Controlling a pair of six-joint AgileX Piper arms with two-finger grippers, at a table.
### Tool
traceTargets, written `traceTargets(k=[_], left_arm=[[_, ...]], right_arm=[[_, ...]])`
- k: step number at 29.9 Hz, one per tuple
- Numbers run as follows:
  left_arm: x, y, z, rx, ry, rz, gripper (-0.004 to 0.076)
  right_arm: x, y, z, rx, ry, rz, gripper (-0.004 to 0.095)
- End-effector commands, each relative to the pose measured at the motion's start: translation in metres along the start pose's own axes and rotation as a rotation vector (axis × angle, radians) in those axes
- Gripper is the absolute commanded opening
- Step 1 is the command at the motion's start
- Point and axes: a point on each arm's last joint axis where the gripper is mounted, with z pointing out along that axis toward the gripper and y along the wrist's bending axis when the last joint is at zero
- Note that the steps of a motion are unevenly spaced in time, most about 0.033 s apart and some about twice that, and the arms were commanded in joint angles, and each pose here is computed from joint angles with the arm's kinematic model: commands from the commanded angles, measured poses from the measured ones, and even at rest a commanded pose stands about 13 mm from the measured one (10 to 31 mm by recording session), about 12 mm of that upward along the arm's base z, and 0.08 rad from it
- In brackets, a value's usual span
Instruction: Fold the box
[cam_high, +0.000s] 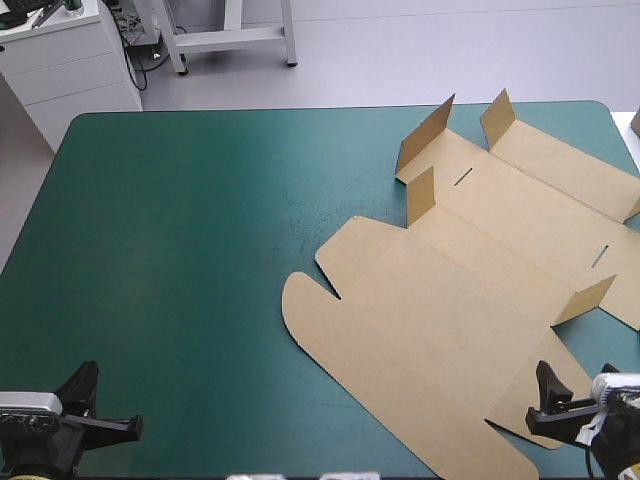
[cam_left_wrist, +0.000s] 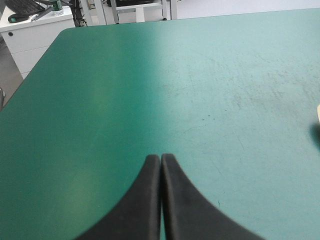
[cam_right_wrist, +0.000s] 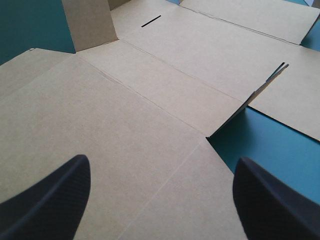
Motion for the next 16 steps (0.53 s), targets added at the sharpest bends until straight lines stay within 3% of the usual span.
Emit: traceTargets(k=[1,5,9,12,16], left_arm=[[-0.012,0.000,-0.007,0.004,-0.114,-0.012,-0.0032],[-0.012,0.000,-0.007,0.004,-0.114,-0.012,-0.0032],[-0.012,0.000,-0.007,0.004,-0.114,-0.012,-0.0032],[-0.012,0.000,-0.007,0.004,-0.114,-0.012,-0.0032],[-0.012,0.000,-0.007,0.004,-0.114,-0.012,-0.0032]], right_arm=[[-0.035,0.001,-0.006,0.012,-0.049,0.052,0.0730],[-0.066,-0.004,-0.007,0.102,0.081,0.180,0.0730],[-0.092,-0.011,0.013,0.207,0.224,0.197,0.0730],[-0.106,-0.007,0.028,0.187,0.333,0.217,0.0728],[-0.128,-0.008,0.048,0.210,0.363,0.263,0.0728]])
